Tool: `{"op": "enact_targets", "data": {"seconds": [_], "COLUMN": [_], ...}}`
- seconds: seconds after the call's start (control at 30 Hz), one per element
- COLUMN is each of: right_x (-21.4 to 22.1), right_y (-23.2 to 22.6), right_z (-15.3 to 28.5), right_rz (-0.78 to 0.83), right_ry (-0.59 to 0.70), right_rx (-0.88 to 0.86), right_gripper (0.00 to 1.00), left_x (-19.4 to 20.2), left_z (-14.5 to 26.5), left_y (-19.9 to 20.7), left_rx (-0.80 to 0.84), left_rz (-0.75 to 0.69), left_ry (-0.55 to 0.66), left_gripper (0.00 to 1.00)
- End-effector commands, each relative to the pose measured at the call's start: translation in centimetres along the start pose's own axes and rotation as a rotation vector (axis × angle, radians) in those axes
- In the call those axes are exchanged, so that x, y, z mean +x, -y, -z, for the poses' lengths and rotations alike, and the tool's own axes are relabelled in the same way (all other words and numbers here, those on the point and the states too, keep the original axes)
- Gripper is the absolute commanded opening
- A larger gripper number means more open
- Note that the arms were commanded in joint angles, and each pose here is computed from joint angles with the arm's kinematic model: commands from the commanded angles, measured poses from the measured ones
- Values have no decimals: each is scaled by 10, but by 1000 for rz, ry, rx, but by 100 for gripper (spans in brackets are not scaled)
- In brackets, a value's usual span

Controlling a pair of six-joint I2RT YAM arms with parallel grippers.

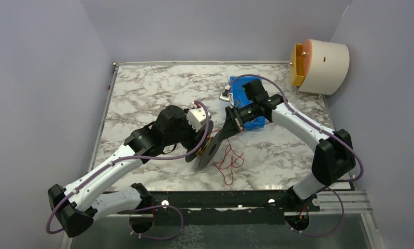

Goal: Wrap the cables

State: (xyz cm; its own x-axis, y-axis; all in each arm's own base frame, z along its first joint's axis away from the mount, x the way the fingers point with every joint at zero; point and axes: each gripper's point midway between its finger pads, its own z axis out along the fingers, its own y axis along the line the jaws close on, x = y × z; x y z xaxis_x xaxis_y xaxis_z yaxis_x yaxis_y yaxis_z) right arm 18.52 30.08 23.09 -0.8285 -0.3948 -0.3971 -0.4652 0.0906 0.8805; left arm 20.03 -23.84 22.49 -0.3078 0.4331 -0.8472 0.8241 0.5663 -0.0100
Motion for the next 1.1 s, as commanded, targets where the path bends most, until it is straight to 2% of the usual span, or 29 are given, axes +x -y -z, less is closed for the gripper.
{"op": "enact_targets", "data": {"seconds": [0.0,0.17,0.47,1.07], "right_x": [-4,-7,-12,-16], "right_y": [-6,-5,-1,26], "right_z": [-4,-8,-14,-23], "right_rz": [-39,-57,-70,-130], "right_ry": [-20,-31,-20,4], "right_rx": [-41,-61,-69,-25], "right_gripper": [1,1,1,1], "left_x": [11,18,21,38], "left_z": [7,1,-17,-28], "left_y": [-18,-31,-21,-21], "left_rx": [-115,-188,-119,-115], "left_rz": [39,50,66,71], "left_ry": [-42,-66,-71,-119], "left_gripper": [73,72,65,38]}}
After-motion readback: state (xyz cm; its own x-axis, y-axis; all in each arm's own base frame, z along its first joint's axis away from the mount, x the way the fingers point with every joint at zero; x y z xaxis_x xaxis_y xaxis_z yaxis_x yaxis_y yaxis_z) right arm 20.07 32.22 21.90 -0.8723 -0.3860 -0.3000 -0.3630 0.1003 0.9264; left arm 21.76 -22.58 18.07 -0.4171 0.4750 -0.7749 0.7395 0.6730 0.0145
